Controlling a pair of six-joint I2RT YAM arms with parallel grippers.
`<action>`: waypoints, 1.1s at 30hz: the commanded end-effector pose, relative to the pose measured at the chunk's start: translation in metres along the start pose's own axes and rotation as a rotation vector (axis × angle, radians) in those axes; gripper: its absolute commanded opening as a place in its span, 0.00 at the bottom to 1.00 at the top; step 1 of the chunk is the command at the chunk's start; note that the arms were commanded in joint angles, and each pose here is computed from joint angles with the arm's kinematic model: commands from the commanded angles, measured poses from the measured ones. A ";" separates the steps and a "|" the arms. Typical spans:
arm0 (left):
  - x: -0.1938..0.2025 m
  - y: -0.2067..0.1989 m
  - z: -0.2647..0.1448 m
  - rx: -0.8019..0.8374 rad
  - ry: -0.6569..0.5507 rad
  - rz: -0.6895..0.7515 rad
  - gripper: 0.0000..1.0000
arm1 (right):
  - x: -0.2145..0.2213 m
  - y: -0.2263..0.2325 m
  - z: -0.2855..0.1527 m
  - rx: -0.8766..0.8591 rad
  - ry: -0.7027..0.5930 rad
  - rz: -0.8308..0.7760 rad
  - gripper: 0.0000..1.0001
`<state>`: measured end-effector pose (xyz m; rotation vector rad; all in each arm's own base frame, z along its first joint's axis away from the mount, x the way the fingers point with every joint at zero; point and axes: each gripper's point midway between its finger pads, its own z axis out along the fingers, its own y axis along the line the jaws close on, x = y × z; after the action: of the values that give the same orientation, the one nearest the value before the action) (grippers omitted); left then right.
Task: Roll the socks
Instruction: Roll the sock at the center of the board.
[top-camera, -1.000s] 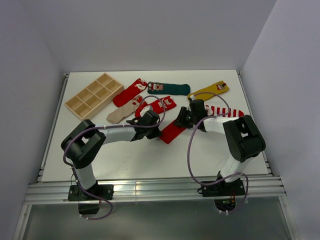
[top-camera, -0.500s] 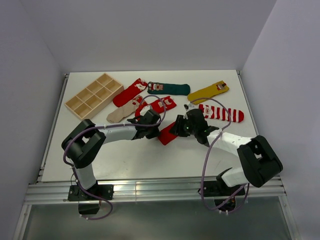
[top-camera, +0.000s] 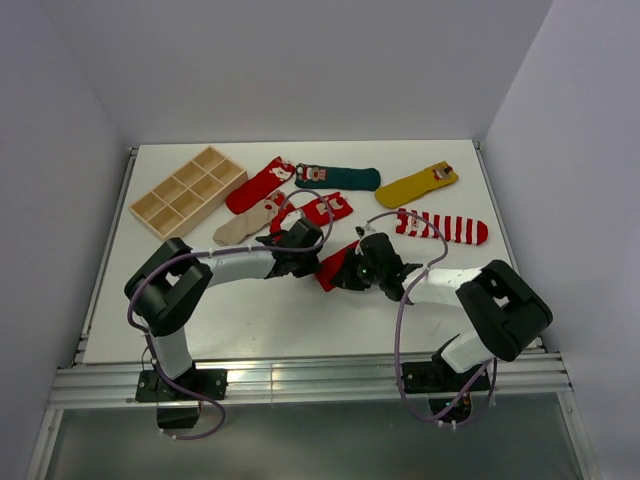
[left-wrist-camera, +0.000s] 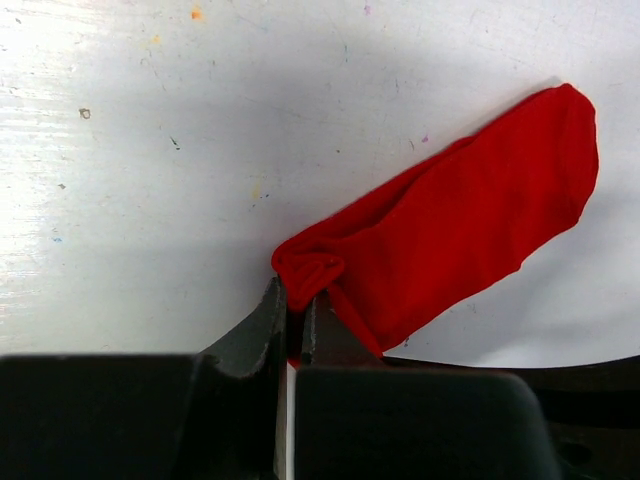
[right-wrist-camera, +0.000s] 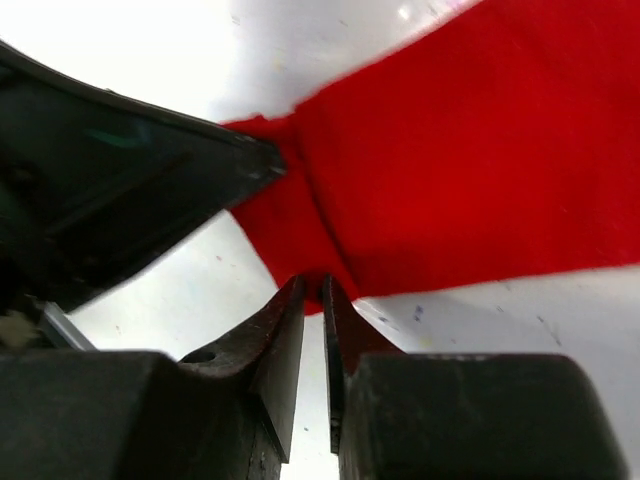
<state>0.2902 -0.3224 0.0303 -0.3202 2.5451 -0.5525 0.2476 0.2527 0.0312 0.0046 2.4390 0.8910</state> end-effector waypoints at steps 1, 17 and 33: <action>0.004 0.014 0.006 -0.079 0.007 0.010 0.00 | 0.014 -0.016 0.000 0.054 0.014 0.023 0.20; 0.005 0.011 0.007 -0.093 0.028 0.018 0.00 | -0.032 0.029 -0.033 0.155 -0.297 -0.430 0.55; 0.007 0.012 0.006 -0.104 0.042 0.026 0.00 | -0.013 0.046 0.006 0.191 -0.274 -0.651 0.49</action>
<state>0.2922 -0.3234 0.0293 -0.3424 2.5778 -0.5087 0.2362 0.2739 0.0402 -0.5420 2.1413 0.3505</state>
